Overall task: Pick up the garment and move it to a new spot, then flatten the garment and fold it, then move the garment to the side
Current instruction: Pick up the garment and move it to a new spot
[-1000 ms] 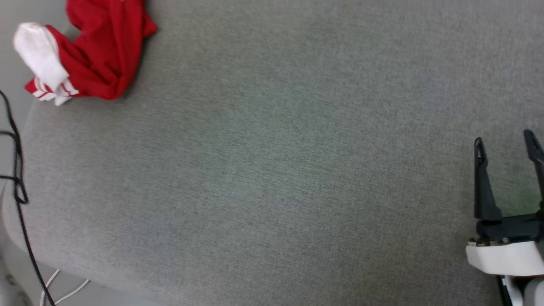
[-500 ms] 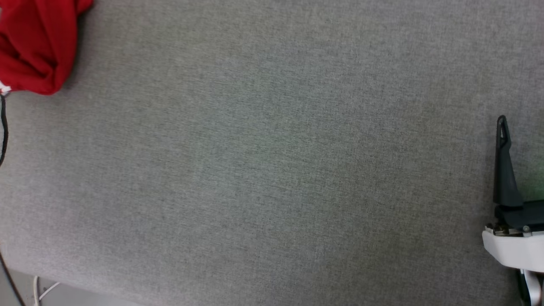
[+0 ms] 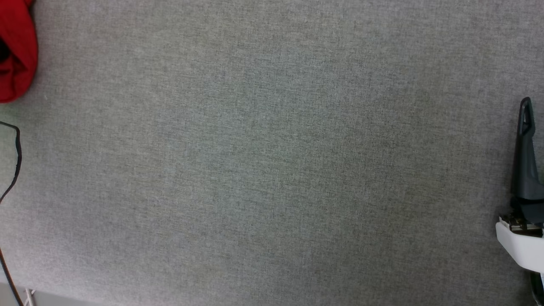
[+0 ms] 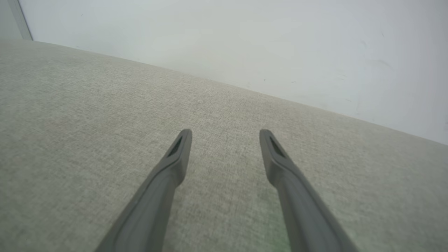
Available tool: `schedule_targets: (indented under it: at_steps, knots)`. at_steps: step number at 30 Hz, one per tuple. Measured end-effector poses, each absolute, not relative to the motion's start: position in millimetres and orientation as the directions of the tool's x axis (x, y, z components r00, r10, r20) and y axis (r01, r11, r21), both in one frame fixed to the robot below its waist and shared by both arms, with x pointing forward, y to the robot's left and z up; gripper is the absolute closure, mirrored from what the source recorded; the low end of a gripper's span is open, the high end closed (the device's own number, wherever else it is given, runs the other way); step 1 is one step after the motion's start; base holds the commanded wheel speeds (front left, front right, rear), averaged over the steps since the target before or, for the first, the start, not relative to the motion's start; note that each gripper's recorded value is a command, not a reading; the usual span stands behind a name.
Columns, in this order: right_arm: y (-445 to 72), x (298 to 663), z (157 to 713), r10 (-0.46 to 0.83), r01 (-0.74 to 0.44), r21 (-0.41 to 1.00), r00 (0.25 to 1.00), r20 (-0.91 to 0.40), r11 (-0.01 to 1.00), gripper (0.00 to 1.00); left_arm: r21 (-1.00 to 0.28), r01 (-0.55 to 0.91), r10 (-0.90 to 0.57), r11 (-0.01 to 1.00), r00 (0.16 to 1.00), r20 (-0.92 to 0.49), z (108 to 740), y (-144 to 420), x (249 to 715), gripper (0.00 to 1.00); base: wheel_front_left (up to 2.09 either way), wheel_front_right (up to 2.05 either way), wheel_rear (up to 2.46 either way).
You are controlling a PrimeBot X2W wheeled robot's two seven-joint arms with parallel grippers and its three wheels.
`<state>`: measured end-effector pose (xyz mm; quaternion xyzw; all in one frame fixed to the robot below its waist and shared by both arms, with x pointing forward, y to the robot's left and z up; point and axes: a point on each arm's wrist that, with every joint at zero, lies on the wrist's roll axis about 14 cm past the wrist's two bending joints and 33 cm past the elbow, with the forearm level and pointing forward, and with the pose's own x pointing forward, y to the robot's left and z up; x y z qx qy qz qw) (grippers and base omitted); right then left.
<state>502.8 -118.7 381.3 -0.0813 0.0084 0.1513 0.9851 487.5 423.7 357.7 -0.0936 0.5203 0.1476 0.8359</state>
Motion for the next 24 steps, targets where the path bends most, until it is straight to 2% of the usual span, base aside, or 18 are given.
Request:
schedule_targets:
  at_steps: [3,4,5,6,13,18,24]
  knots:
    - [-119.7,502.6,381.3,0.295,-0.298,-0.16,0.955,-0.042,0.941,0.0,-0.007,-0.341,0.14,0.94,0.404,-0.904,352.7,420.7,485.7,0.0,0.0,0.0,0.0]
    - [-120.0,502.5,381.9,0.294,-0.297,-0.161,0.955,-0.042,0.941,0.0,-0.015,-0.343,0.135,0.939,0.41,-0.902,352.6,419.6,486.0,0.07,0.0,0.0,0.0]
    - [-120.2,502.3,382.7,0.294,-0.297,-0.161,0.955,-0.041,0.941,0.0,-0.011,-0.338,0.138,0.941,0.412,-0.901,353.3,419.5,486.0,0.71,0.0,0.0,0.0]
    - [-120.5,502.1,383.9,0.294,-0.296,-0.163,0.955,-0.04,0.941,0.0,-0.002,-0.333,0.146,0.943,0.419,-0.896,354.7,420.5,486.0,1.0,0.0,0.0,0.0]
    - [-117.3,498.9,401.6,0.299,-0.298,-0.161,0.954,-0.018,0.941,0.0,0.032,-0.286,0.187,0.958,0.534,-0.825,393.1,426.0,496.9,1.0,0.0,0.0,0.0]
    - [-108.1,491.1,422.7,0.31,-0.306,-0.136,0.951,0.01,0.942,0.0,0.082,-0.206,0.203,0.975,0.681,-0.703,461.4,424.5,520.1,1.0,0.0,0.0,0.0]
    - [-102.0,480.6,458.1,0.311,-0.301,-0.121,0.948,0.073,0.946,0.0,0.151,-0.07,0.143,0.986,0.823,-0.55,544.5,394.5,537.5,1.0,0.0,0.0,0.0]
